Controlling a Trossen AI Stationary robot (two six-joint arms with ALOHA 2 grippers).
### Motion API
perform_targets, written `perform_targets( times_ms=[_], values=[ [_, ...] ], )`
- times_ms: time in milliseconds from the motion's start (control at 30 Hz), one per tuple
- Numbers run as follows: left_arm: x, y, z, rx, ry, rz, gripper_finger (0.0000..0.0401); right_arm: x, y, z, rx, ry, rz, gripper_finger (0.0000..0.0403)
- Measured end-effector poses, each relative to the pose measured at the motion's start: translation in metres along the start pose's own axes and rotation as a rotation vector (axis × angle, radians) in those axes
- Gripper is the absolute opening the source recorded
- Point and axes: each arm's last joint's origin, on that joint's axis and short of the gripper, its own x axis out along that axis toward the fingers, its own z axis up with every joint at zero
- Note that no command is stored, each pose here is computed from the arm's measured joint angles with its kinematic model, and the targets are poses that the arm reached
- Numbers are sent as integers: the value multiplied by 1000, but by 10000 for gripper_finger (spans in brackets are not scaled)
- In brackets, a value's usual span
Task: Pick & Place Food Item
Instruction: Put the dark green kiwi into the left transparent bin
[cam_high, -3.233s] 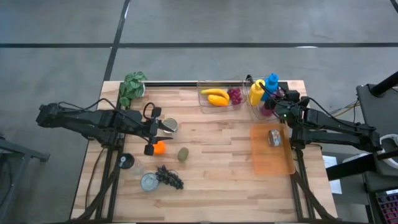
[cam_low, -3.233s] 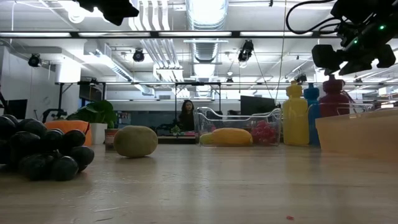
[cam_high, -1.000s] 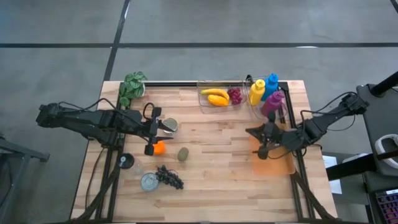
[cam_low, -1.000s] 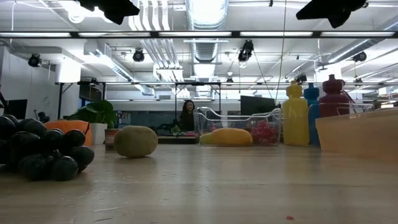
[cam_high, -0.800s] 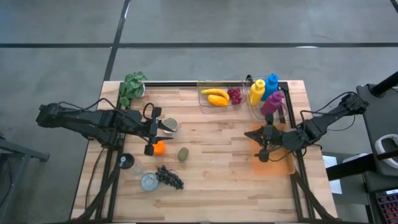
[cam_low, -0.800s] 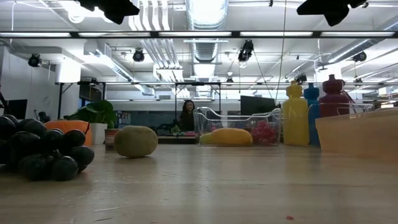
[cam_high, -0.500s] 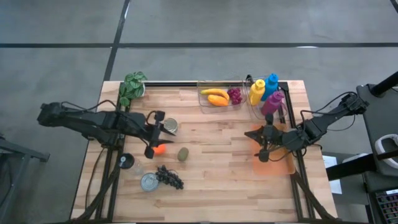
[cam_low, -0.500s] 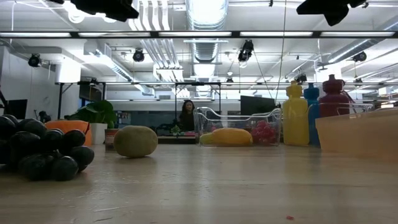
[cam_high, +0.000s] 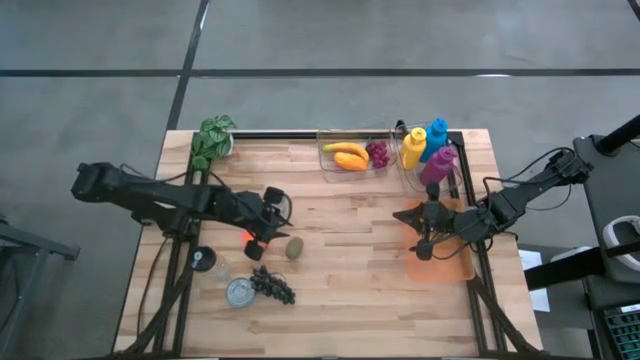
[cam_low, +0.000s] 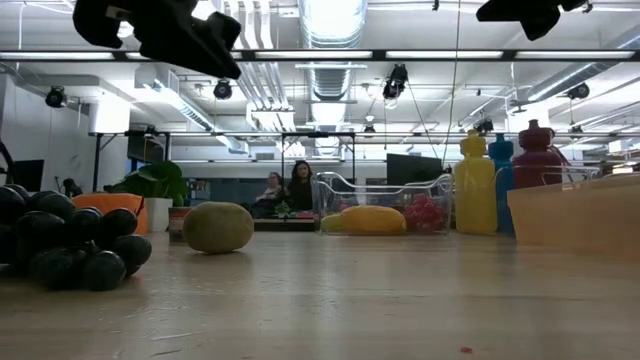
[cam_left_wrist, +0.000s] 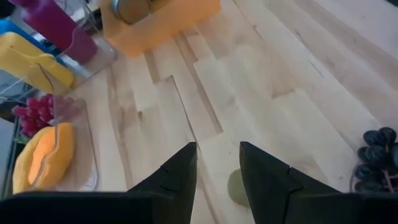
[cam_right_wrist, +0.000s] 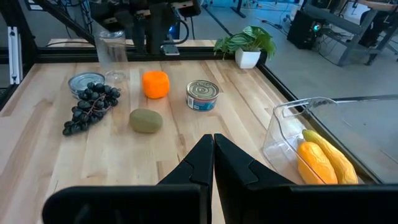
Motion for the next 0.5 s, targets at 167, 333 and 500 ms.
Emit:
perform_targets(
  times_ms=[167,333,500],
  values=[
    [11,0,2,3,69,-28,123,0,0,0,0,0,0,8],
    [21,0,3,-7,120,-48,122,0,0,0,0,-1,-1,8],
    [28,1,3,-5,176,-69,122,0,0,0,-30,-3,1,8]
  ],
)
